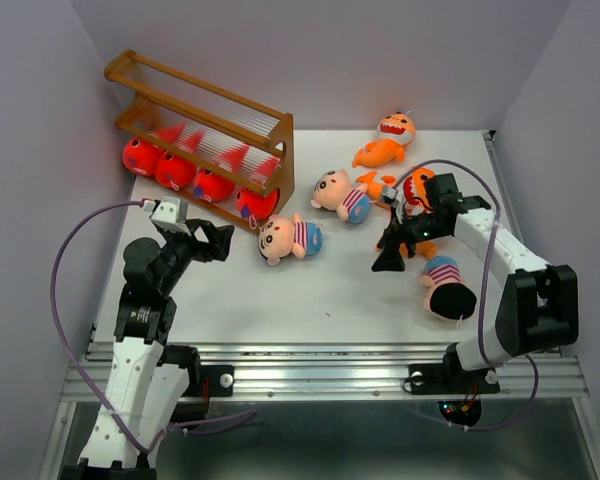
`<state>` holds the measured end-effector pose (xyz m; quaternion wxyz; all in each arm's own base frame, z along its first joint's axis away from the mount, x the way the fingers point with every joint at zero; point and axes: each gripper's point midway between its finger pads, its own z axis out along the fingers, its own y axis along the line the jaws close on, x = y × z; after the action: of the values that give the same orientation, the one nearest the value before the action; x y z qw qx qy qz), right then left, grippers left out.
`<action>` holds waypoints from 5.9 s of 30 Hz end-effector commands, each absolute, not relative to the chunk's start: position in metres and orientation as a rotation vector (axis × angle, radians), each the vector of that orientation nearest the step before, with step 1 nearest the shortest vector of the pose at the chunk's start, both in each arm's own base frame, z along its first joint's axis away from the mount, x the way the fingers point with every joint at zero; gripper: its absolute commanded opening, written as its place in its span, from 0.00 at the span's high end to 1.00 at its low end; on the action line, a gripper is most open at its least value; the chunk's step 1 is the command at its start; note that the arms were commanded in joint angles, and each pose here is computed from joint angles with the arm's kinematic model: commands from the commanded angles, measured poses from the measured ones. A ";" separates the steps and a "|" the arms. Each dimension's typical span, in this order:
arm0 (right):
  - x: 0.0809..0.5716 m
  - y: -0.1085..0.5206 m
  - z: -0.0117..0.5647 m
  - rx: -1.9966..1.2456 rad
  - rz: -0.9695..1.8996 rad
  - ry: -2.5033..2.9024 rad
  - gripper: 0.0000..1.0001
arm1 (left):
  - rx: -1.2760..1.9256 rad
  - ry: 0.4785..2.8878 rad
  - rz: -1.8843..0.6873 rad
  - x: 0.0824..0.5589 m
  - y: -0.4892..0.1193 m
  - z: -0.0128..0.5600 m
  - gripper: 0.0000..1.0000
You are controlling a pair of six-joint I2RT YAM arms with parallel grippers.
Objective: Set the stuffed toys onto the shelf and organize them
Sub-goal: Grab a stuffed toy with the right arm, then pass the stuffed toy from the right arm to the left, then place the stuffed toy onto shelf
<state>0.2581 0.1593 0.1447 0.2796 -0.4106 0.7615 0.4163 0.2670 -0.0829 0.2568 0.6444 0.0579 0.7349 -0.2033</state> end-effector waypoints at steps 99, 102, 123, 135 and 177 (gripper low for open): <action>0.278 0.217 0.173 -0.946 1.231 2.038 0.99 | 0.141 1.592 -1.107 0.220 -0.165 0.260 0.07; 0.269 0.212 0.170 -0.950 1.240 2.040 0.99 | 0.135 1.599 -1.170 0.211 -0.189 0.257 0.07; 0.246 0.210 0.190 -0.999 1.246 1.940 0.99 | 0.177 1.820 -1.187 0.222 -0.313 0.223 0.14; 0.254 0.206 0.186 -0.984 1.204 1.961 0.97 | 0.221 1.807 -1.110 0.221 -0.302 0.228 1.00; 0.277 0.148 0.173 -0.839 1.038 1.973 0.00 | 0.011 1.536 -0.077 0.402 0.028 0.344 1.00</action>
<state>0.2762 0.1474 0.1620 0.3469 -0.3104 0.7843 0.4102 0.3771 0.0201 0.3001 0.6605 -0.0120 0.7497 -0.0391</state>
